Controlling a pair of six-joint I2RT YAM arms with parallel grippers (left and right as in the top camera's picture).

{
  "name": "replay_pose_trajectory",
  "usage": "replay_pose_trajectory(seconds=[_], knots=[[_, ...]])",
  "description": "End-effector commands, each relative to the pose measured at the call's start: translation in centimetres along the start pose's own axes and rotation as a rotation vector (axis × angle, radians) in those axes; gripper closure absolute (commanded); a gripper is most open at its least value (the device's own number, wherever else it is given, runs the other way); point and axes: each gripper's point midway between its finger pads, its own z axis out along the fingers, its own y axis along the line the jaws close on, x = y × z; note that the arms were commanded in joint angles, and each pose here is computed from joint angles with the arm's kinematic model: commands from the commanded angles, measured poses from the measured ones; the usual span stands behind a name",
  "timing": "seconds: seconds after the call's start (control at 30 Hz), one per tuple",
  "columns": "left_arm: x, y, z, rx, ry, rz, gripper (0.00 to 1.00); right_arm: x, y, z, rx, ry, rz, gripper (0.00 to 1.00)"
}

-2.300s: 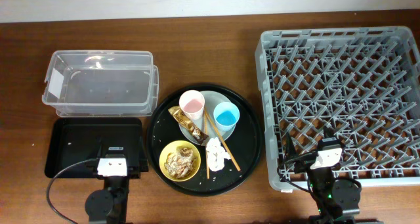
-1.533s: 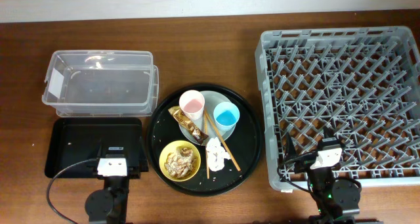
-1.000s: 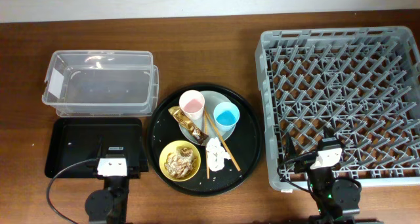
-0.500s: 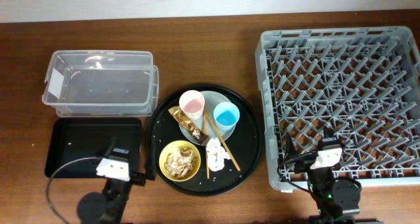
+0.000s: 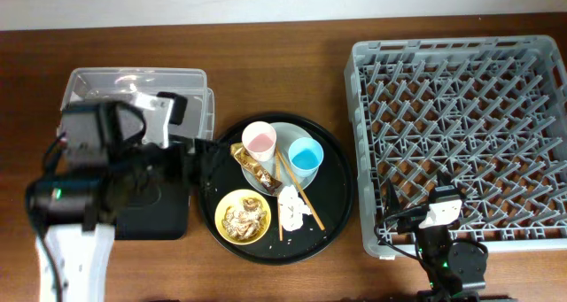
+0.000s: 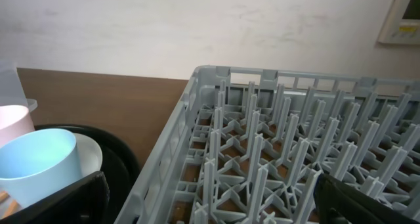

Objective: Sort waste into correct bins and load items into the dishwasher rack
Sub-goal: 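Grasp the gold wrapper with the left gripper and drop it into the clear bin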

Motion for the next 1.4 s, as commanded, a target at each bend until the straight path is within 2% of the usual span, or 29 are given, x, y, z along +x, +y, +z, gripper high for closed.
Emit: replay_pose_trajectory(seconds=[0.0, 0.07, 0.13, 0.2, 0.23, 0.33, 0.43, 0.73, 0.97, 1.2, 1.37], knots=[[1.2, 1.4, 2.1, -0.002, 0.115, -0.1, 0.5, 0.2, -0.2, 0.0, 0.011, 0.004, 0.003, 0.02], [3.2, 4.5, 3.0, -0.207, 0.202, -0.182, 0.52, 0.2, -0.2, 0.0, 0.011, 0.004, 0.003, 0.02], [4.5, 6.2, 4.1, -0.403, 0.224, -0.245, 0.52, 0.2, -0.2, 0.0, 0.011, 0.004, 0.003, 0.02], [5.0, 6.6, 5.5, -0.488, 0.2, -0.278, 0.51, 0.2, -0.2, 0.0, 0.011, 0.004, 0.003, 0.02], [5.4, 6.8, 6.5, -0.519, 0.174, -0.309, 0.55, 0.2, -0.2, 0.0, 0.011, 0.004, 0.003, 0.02], [7.0, 7.0, 10.1, -0.494, 0.133, -0.327, 0.57, 0.2, -0.2, 0.0, 0.011, 0.004, 0.003, 0.02], [7.7, 8.5, 12.6, -0.478, 0.078, -0.374, 0.67, 0.2, -0.2, 0.0, 0.011, 0.004, 0.003, 0.02], [10.1, 12.1, 18.2, -0.522, 0.159, -0.418, 0.66, 0.2, -0.2, 0.0, 0.011, 0.004, 0.003, 0.02], [9.5, 13.8, 20.5, -0.539, 0.115, -0.403, 0.66, 0.2, -0.2, 0.0, 0.011, 0.004, 0.003, 0.02], [9.4, 13.8, 20.5, -0.541, 0.114, -0.403, 0.92, 0.2, -0.2, 0.0, 0.011, 0.004, 0.003, 0.02], [9.6, 13.8, 20.4, -0.543, 0.119, -0.404, 0.99, 0.2, -0.2, 0.0, 0.011, 0.004, 0.003, 0.02]])
